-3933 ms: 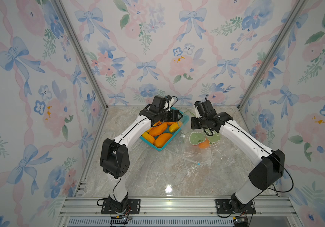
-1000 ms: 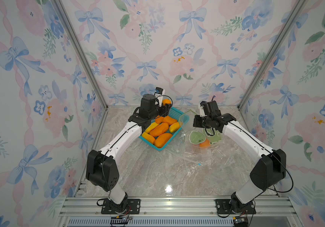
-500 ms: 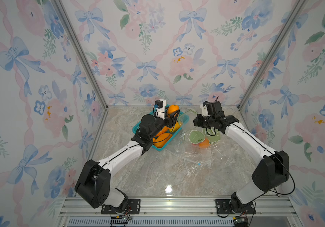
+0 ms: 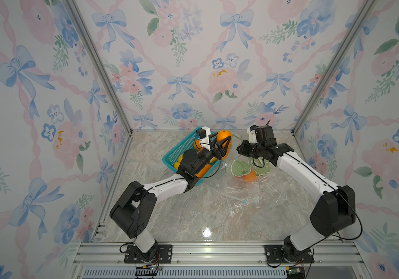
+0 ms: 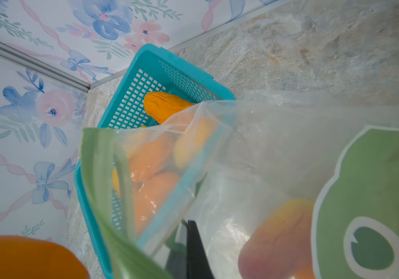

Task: Place the mango in a zip-top bag and seal the zipper
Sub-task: Place the mango in the zipper food storage bag.

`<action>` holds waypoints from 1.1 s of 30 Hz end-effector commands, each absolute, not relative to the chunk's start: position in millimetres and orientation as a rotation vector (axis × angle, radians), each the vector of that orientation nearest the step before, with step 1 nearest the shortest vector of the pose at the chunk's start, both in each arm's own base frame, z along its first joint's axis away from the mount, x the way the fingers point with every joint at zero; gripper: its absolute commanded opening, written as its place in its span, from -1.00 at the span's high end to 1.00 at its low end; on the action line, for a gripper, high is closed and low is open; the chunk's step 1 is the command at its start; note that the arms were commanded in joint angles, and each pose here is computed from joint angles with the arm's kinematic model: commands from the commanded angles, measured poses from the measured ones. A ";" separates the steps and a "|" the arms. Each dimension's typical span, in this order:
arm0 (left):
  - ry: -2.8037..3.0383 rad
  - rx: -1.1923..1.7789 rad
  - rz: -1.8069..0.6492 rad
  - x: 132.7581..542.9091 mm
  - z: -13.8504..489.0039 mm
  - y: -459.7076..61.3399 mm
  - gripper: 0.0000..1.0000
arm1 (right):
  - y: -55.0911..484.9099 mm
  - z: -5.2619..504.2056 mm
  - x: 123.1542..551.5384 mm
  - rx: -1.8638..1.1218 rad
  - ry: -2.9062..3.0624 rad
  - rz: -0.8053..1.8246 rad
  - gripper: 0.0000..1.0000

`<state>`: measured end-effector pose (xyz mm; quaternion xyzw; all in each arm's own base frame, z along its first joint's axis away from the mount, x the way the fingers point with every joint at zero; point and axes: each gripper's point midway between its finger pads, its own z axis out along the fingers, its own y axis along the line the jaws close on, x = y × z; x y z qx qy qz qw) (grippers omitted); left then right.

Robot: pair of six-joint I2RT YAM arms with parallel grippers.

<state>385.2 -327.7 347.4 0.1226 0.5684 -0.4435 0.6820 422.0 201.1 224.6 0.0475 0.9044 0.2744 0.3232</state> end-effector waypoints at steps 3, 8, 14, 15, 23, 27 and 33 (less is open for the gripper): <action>1.206 0.233 -1.075 394.0 355.0 -339.1 0.69 | 198.3 241.8 421.1 0.140 2.319 0.766 0.90; 1.239 0.232 -1.073 407.7 336.7 -349.4 0.63 | 197.8 243.1 420.4 0.142 2.317 0.768 0.90; 1.282 0.257 -1.099 415.4 313.6 -363.6 0.52 | 196.3 244.9 421.2 0.152 2.311 0.771 0.90; 1.288 0.266 -1.107 415.7 310.3 -366.0 0.46 | 195.4 245.0 421.6 0.155 2.310 0.771 0.90; 1.323 0.291 -1.135 413.7 294.6 -373.1 -0.15 | 190.9 245.4 423.8 0.168 2.308 0.762 0.90; 1.322 0.290 -1.135 412.8 296.1 -372.3 -0.57 | 191.1 245.3 424.6 0.168 2.306 0.763 0.90; 1.327 0.284 -1.136 412.7 298.9 -370.9 -0.96 | 190.0 243.1 424.5 0.172 2.310 0.760 0.90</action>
